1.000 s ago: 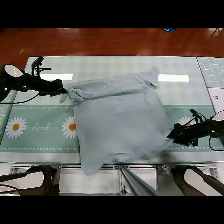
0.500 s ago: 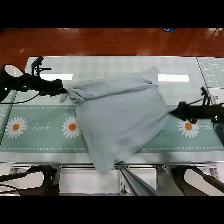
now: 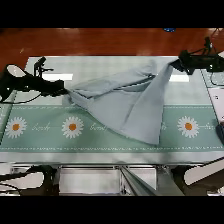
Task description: Fold the shirts.
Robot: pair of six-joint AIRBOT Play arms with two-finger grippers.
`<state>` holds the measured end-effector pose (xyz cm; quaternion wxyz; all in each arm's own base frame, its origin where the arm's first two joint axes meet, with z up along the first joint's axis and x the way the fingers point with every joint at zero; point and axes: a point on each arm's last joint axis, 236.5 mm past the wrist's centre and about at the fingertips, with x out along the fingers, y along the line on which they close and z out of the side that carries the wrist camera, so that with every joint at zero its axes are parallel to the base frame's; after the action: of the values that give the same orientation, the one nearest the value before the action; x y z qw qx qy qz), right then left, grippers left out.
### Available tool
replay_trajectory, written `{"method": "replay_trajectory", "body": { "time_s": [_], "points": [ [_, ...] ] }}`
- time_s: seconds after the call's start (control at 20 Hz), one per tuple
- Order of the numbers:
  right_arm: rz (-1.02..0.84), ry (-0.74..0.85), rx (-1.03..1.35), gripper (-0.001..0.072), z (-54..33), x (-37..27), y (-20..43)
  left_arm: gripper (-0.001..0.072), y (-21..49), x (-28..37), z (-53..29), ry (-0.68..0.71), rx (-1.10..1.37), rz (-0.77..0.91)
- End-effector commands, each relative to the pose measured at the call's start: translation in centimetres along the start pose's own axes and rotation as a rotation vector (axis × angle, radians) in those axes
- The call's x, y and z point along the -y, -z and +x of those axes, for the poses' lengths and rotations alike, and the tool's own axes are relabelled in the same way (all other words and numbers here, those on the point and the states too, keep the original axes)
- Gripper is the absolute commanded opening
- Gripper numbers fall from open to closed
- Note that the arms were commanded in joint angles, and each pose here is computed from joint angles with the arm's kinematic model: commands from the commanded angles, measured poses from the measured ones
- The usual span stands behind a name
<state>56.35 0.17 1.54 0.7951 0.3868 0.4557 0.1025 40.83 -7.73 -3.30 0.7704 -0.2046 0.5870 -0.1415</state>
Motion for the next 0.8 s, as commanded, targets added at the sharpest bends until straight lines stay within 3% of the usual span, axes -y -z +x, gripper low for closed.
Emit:
{"method": "replay_trajectory", "body": {
  "time_s": [0.0, 0.05, 0.1, 0.3, 0.45, 0.55, 0.75],
  "points": [
    [0.019, -0.022, -0.025, 0.0100, 4.6, -0.8, -0.7, 0.0018, 0.5, 0.0, 1.1, 0.001, -0.029, -0.001],
    [0.025, -0.021, -0.053, 0.0316, 5.1, -0.5, 0.0, 0.0018, 0.6, -0.1, 1.4, 0.001, -0.038, -0.002],
    [0.012, -0.025, -0.086, 0.0413, 5.1, -0.4, 0.7, 0.0018, 0.8, 0.0, 1.7, 0.001, -0.045, -0.001],
    [-0.042, -0.029, -0.215, 0.0407, -1.7, 0.9, 2.3, 0.0018, 0.8, -0.3, 1.6, 0.001, -0.049, -0.008],
    [-0.107, 0.290, -0.333, 0.0406, -10.6, 7.1, 5.4, 0.0018, 1.2, -0.4, 1.5, 0.005, -0.063, -0.006],
    [-0.052, 0.485, -0.351, 0.0406, -14.7, 11.3, 9.3, 0.0018, 1.2, -0.3, 1.5, 0.006, -0.066, -0.003],
    [0.015, 0.460, -0.447, 0.0406, -15.2, 12.8, 21.9, 0.0018, 1.3, -0.3, 1.6, 0.006, -0.068, -0.004]
  ]
}}
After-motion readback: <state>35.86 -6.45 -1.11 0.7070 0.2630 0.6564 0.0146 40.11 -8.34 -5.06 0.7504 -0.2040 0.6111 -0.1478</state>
